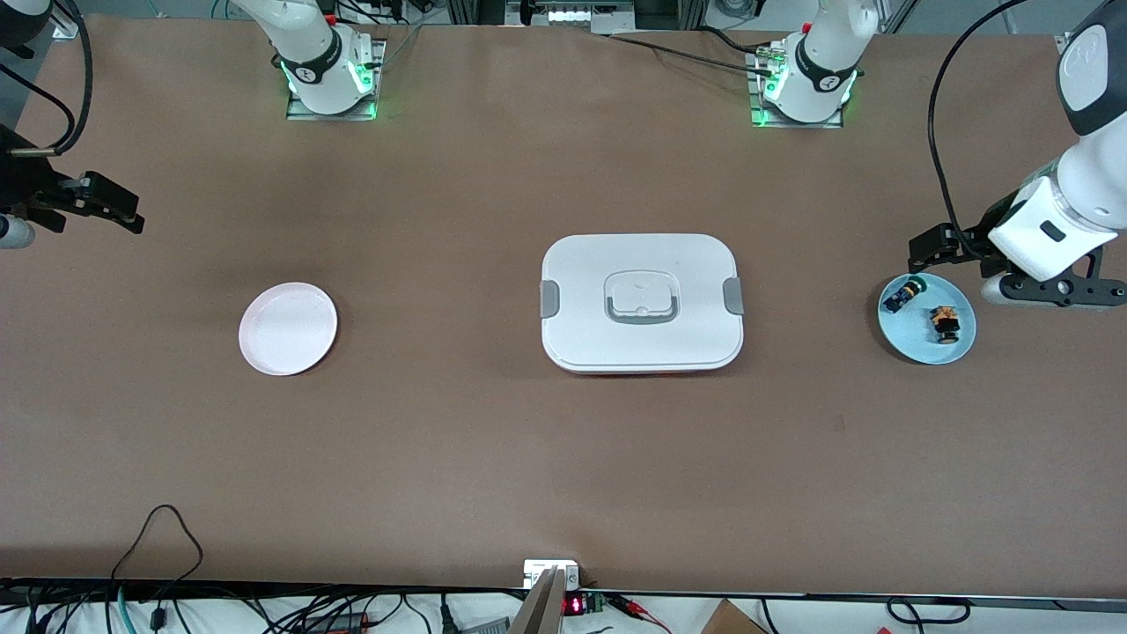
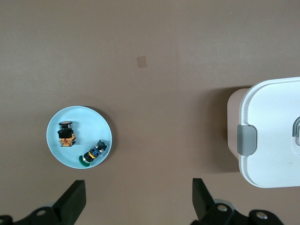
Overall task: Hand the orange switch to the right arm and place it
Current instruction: 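Move the left gripper over the light-blue plate of switches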
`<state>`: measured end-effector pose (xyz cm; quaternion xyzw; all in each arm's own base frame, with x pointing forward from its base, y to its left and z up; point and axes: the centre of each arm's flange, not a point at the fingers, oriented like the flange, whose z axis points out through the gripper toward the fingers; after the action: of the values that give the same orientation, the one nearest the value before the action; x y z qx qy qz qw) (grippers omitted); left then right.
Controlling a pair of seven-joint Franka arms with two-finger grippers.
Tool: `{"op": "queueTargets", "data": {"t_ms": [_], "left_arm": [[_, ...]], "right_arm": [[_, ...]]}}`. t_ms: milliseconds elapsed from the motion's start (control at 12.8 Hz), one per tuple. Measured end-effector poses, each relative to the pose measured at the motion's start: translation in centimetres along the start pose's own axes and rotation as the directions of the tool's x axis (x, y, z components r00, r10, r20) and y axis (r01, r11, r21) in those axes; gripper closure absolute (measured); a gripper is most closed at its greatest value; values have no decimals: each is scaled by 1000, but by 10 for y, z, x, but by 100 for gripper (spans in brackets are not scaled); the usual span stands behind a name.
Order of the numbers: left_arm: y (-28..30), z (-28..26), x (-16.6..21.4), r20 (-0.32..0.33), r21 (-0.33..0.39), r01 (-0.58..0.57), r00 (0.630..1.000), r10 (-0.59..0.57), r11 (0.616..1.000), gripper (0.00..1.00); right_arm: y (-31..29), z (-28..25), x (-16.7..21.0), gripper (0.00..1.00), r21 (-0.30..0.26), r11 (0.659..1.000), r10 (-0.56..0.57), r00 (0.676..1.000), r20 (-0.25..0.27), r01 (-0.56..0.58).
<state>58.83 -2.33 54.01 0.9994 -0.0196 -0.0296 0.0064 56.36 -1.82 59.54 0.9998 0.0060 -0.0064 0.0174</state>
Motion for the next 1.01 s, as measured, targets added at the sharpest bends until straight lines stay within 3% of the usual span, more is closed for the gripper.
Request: {"op": "queueTargets", "data": {"t_ms": [701, 857, 1013], "left_arm": [[-1, 4, -1, 8, 0, -4, 1000, 4, 1000, 0], [-9, 10, 0, 21, -2, -83, 996, 83, 997, 0], [-31, 25, 2, 42, -16, -241, 970, 241, 971, 0]], "right_arm": [[0, 0, 0, 0, 0, 1000, 0, 1000, 1, 0], [0, 0, 0, 0, 0, 1000, 0, 1000, 1, 0], [0, 0, 0, 0, 0, 1000, 0, 1000, 1, 0]]}}
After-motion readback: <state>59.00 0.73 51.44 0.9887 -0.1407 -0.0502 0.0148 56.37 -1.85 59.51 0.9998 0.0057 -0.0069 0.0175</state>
